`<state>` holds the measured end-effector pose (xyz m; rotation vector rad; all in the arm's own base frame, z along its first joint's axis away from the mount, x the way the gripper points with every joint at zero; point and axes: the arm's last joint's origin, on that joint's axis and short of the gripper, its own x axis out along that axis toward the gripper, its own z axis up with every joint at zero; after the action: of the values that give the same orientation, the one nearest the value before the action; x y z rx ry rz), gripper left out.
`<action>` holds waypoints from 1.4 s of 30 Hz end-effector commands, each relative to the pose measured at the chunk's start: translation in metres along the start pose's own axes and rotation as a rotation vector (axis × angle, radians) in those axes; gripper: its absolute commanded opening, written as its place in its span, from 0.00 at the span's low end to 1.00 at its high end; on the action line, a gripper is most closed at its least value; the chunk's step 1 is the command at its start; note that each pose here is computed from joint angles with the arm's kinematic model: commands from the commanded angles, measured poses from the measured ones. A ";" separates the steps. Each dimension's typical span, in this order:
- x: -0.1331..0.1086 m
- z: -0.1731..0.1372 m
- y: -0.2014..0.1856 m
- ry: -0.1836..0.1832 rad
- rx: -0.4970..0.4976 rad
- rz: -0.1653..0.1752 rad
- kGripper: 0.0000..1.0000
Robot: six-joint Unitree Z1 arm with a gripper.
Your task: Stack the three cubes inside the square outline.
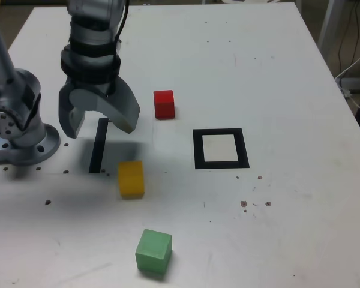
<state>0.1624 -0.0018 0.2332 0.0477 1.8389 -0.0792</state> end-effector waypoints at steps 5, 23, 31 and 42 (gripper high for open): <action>-0.002 0.000 0.000 -0.009 0.000 0.000 1.00; -0.011 0.009 0.002 -0.033 0.005 0.029 1.00; -0.025 0.026 0.011 -0.070 -0.016 0.063 1.00; -0.034 0.060 0.051 -0.069 -0.093 0.080 0.99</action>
<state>0.2268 0.0381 0.2504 0.0592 1.7583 0.0507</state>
